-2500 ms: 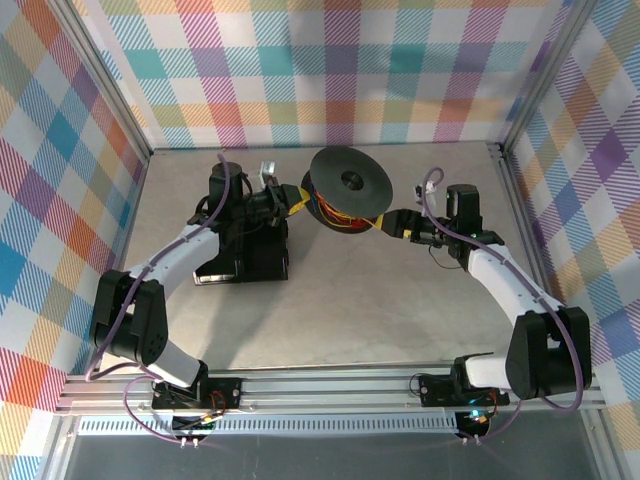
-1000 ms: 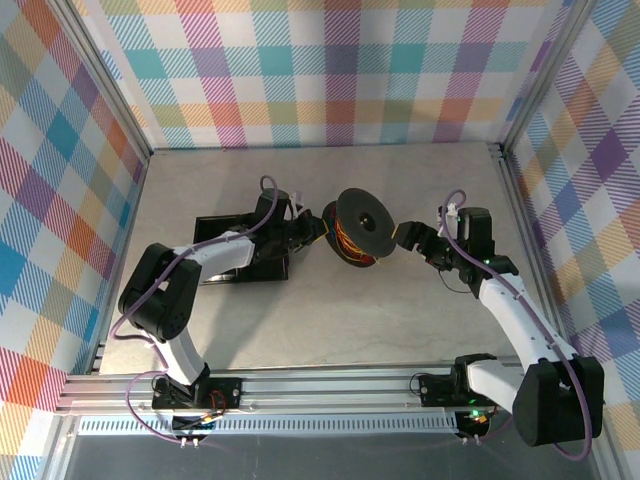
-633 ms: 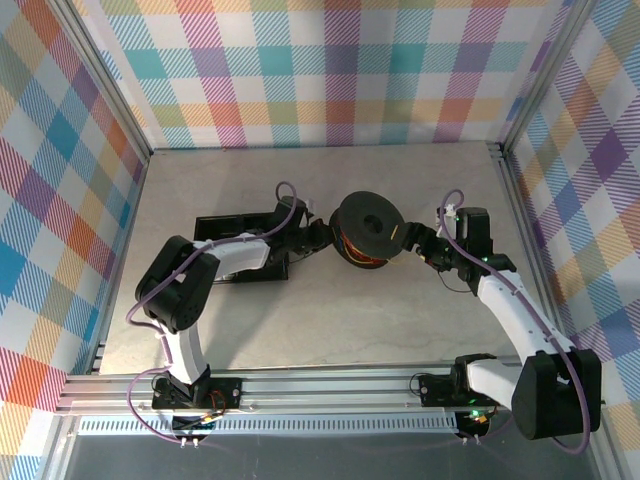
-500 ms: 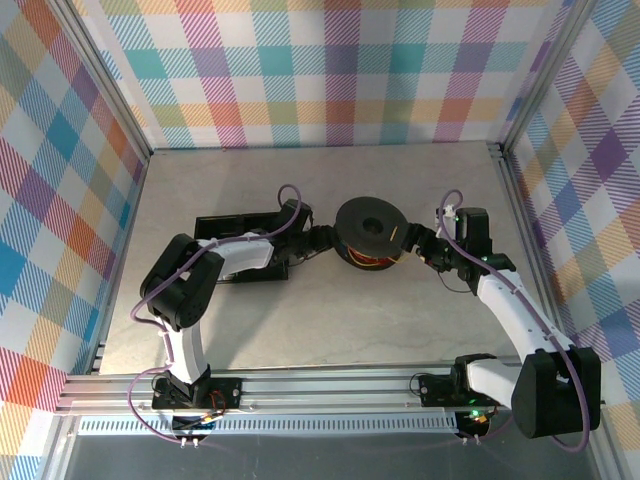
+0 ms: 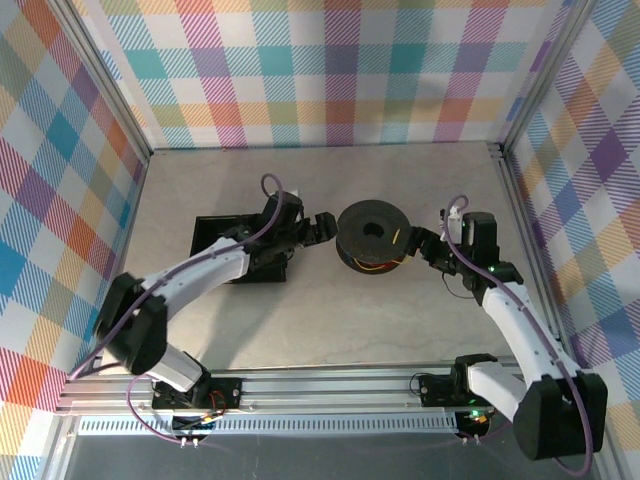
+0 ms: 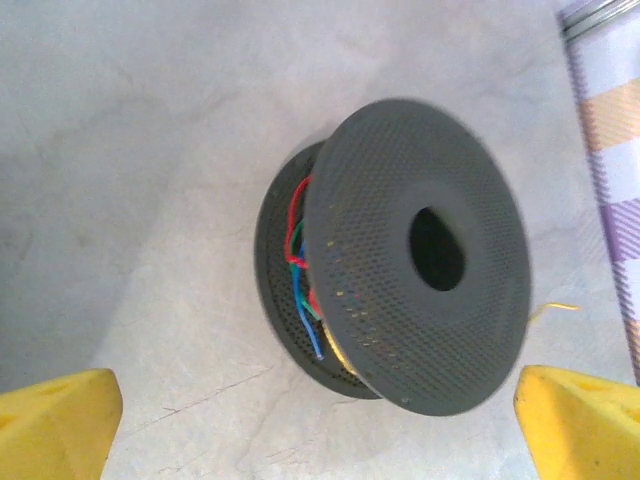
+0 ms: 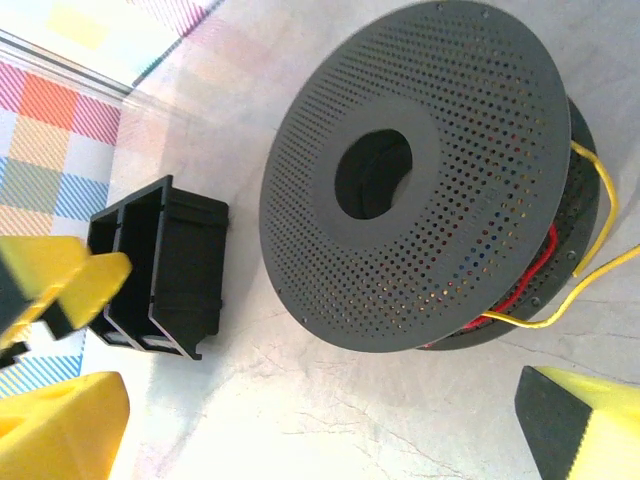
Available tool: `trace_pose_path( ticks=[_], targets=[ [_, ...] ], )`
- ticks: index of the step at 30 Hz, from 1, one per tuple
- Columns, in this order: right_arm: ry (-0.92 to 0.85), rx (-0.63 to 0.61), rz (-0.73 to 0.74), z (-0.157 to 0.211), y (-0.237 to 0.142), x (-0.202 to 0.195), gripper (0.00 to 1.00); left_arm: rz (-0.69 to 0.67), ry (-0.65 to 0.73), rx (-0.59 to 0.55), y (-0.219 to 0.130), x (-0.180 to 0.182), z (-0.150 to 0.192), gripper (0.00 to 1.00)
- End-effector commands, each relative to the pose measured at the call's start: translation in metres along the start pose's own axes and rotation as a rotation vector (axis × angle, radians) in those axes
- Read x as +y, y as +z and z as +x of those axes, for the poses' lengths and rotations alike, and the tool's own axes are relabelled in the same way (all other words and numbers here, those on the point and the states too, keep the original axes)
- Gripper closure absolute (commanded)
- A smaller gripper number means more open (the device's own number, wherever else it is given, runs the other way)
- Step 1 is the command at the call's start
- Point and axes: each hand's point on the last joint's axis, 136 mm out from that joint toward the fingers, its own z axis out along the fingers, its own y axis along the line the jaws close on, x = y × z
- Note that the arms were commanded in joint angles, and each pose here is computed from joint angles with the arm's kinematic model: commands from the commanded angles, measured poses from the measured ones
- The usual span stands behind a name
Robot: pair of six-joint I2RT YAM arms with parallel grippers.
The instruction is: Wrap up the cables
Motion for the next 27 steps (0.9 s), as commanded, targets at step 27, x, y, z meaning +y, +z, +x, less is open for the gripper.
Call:
trace_pose_path(
  ticks=[27],
  targets=[
    [-0.311, -0.508, 0.451, -0.045, -0.031, -0.105, 0.01, -0.648, 0.249, -0.516, -0.128, 0.210, -0.022, 0.00]
  ],
)
